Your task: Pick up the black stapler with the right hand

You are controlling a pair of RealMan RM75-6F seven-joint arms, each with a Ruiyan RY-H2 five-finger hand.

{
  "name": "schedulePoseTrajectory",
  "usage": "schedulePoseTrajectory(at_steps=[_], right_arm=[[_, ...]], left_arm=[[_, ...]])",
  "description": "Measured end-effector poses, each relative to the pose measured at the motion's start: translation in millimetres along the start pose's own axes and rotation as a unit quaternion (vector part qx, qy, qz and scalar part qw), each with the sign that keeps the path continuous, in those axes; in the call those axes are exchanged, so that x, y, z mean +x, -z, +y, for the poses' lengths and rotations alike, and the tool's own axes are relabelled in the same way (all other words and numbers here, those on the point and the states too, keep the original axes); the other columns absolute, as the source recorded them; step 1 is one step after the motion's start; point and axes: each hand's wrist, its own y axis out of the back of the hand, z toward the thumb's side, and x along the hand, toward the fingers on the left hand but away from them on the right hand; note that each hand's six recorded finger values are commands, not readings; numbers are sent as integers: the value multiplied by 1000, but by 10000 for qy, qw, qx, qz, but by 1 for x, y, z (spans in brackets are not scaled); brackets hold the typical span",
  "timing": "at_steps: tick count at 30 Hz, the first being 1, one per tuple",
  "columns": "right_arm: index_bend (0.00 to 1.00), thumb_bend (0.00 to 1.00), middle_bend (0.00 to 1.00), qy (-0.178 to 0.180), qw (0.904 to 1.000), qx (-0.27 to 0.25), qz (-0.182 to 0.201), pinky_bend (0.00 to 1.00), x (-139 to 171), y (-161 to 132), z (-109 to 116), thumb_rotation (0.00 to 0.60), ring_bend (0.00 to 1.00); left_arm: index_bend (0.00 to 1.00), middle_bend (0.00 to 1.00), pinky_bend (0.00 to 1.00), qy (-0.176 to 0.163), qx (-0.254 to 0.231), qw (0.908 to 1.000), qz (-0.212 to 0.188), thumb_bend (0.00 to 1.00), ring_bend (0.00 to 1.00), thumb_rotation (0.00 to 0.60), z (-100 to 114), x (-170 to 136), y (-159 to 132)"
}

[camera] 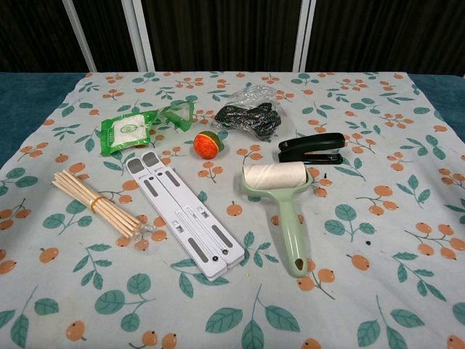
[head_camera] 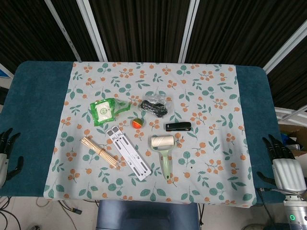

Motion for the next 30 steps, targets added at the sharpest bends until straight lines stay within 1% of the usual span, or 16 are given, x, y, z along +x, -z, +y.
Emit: schedulePoseTrajectory(at_steps=[15,22,26,30], right_arm=[[0,129,0,-55,9999,-93,-81,212,-2,6,-1,600,109],[0,129,0,-131,9998,-146,-30,212,-4,4,-5,600,109],[0,129,0,-228,9994,-245,-68,212,-4,4,-9,600,109],[0,129,0,-233,9993,-272,-107,212,-5,5,-10,600,109]], left_arm=[[110,0,8,25,43,10000,38,469,0,600,-2,0,0],[110,0,8,28,12,10000,68,469,0,600,-1,1,1],[110,0,8,26,-12,10000,91,469,0,600,-1,0,1],[110,0,8,23,-16,10000,80,469,0,600,-1,1,1]])
